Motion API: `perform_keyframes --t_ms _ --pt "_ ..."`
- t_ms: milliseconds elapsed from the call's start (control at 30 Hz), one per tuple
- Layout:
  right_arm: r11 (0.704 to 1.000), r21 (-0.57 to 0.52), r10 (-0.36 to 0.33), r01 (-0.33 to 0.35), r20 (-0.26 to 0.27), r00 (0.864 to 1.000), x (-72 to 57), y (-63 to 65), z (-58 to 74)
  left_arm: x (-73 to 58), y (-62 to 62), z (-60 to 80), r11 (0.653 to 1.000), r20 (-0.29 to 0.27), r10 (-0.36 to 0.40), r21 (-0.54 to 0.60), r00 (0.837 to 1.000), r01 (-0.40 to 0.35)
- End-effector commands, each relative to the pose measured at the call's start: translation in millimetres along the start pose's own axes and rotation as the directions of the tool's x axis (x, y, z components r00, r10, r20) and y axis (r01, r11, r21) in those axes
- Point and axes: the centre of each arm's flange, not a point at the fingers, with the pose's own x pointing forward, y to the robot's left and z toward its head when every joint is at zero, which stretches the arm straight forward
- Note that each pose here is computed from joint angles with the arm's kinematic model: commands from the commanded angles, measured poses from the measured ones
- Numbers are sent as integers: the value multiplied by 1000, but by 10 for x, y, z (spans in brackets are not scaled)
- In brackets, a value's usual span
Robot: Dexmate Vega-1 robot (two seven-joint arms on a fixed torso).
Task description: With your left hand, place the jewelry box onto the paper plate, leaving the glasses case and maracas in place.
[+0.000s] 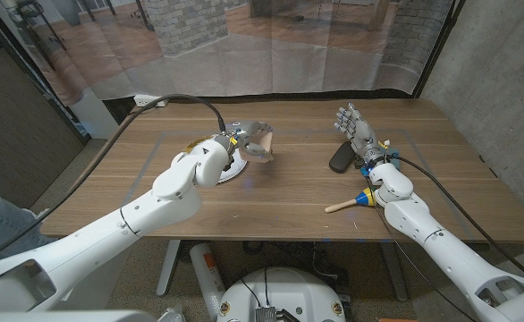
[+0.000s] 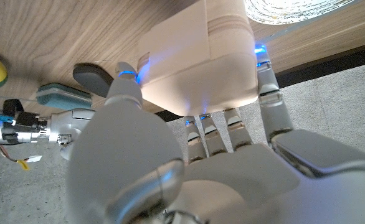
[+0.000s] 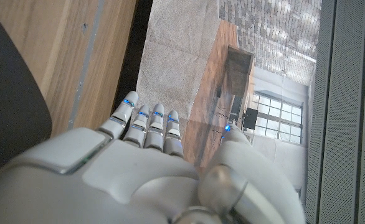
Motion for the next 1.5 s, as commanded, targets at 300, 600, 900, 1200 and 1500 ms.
perform_keyframes --t_ms 300,600,900,1200,1500 --pt "1000 -9 -5 5 3 1000 -13 21 30 -70 29 -276 1000 -64 12 -18 998 -13" --pt "1000 -6 -5 5 -3 1000 35 48 4 -14 53 -457 999 -99 9 -38 995 -13" --pt "1000 -6 -4 3 -7 1000 91 58 -10 36 59 -563 999 -123 10 -49 992 -16" --pt "1000 -8 -3 3 -9 1000 141 53 -9 53 84 -635 999 -147 9 -46 989 -16" --pt "1000 -9 -1 1 -13 1000 160 49 -12 62 94 -706 999 -177 -1 -48 984 -8"
